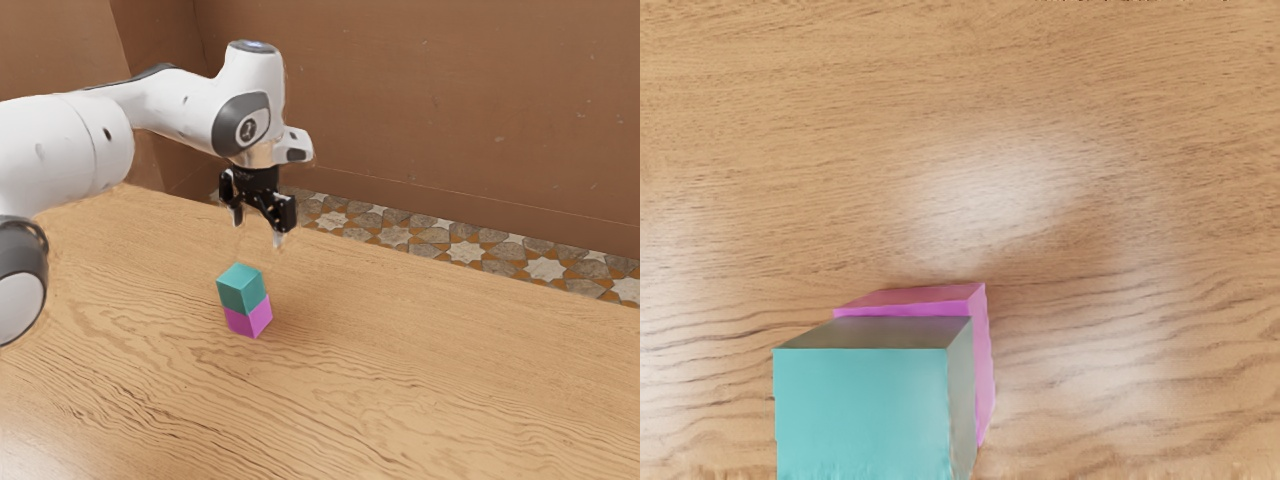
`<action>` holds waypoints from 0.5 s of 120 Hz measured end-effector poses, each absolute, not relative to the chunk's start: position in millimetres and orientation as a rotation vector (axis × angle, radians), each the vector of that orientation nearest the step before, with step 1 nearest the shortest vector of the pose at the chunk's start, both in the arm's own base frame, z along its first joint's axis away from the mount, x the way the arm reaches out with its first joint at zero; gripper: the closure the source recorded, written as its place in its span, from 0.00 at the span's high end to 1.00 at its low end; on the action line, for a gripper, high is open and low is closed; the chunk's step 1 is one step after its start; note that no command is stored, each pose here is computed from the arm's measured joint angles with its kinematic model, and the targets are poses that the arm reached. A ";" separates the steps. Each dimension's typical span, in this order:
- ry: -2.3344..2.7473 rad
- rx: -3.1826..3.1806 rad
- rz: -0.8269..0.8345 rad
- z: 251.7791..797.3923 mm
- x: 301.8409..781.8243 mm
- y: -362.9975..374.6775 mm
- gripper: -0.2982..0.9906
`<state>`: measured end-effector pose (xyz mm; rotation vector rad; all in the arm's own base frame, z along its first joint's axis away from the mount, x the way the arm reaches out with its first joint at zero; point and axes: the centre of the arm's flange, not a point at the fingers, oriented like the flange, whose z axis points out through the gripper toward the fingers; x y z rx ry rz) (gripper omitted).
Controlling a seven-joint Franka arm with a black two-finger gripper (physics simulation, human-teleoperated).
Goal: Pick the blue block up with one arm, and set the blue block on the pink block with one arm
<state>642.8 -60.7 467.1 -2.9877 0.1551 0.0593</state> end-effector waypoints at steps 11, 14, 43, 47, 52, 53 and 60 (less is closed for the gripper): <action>0.218 -2.996 0.030 527.1 606.3 -59.9 0.76; 0.231 -2.999 0.018 542.3 596.8 -57.5 0.76; 0.133 -2.998 0.027 599.9 561.8 -10.3 0.77; 0.112 -2.993 0.041 600.3 560.2 -3.7 0.77; 0.086 -2.990 0.057 600.6 557.8 3.8 0.77; 0.081 -2.990 0.060 600.7 557.3 5.2 0.77; 0.046 -2.987 0.077 600.8 554.5 15.0 0.77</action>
